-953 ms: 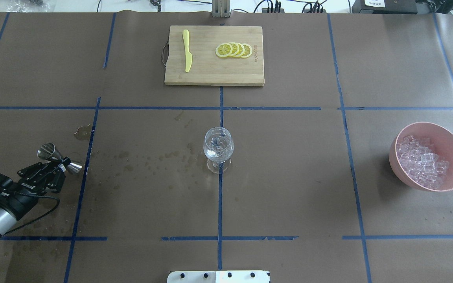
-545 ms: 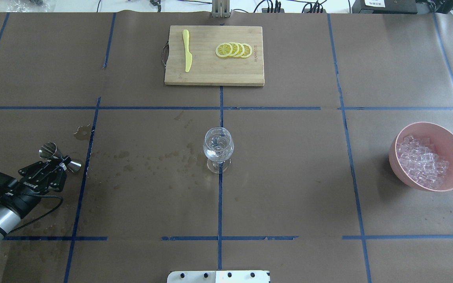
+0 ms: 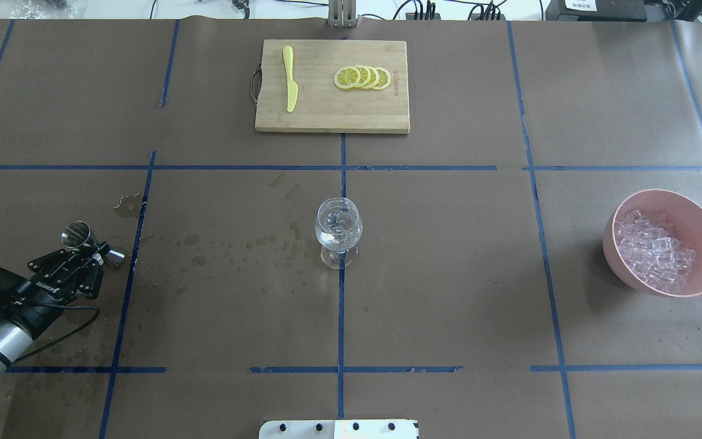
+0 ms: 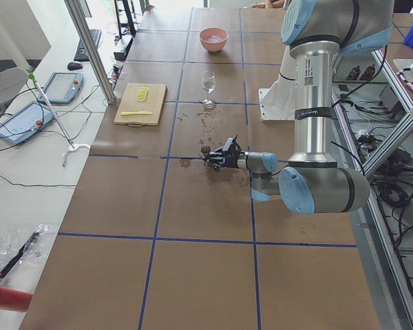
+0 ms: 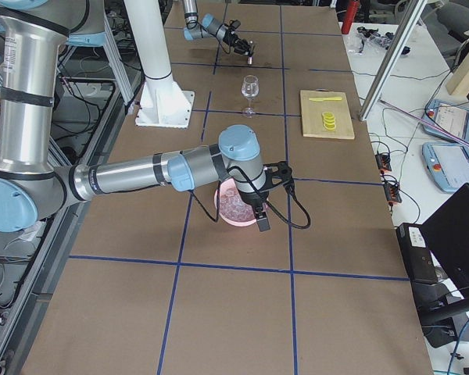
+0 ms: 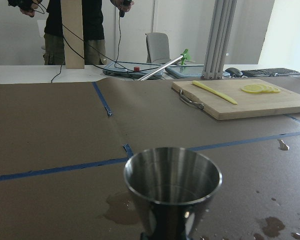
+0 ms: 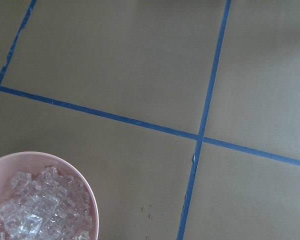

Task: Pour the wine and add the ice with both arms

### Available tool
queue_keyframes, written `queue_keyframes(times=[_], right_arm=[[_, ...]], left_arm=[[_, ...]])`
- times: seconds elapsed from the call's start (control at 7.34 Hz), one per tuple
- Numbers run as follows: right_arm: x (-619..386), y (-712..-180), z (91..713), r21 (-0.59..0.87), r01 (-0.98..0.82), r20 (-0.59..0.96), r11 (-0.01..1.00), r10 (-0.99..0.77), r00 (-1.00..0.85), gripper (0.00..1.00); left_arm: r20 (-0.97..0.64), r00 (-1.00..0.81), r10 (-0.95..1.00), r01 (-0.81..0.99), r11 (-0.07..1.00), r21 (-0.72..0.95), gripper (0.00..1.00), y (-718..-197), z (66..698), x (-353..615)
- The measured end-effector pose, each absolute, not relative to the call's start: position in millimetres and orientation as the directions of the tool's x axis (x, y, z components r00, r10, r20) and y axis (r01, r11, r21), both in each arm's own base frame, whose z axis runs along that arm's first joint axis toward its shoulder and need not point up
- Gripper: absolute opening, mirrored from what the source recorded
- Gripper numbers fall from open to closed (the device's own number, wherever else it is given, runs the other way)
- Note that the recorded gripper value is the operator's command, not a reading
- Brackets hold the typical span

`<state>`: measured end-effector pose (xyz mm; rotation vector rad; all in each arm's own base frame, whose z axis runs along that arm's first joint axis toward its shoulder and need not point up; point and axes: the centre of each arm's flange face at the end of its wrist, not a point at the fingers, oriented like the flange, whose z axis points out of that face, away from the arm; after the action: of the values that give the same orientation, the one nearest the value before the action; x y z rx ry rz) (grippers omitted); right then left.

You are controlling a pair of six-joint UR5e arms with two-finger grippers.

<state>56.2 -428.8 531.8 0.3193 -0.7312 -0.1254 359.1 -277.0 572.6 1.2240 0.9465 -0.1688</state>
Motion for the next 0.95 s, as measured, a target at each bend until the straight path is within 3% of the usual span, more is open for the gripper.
queue_keyframes(times=[0.95], right_arm=[[56.6,-428.3,534.5,0.324,0.001,0.636,0.946,-0.218,0.740,1.00]], left_arm=[[-0.682,0.629,0.373,0.570,0.375,0.731,0.00,-275.1,571.0,361.3]])
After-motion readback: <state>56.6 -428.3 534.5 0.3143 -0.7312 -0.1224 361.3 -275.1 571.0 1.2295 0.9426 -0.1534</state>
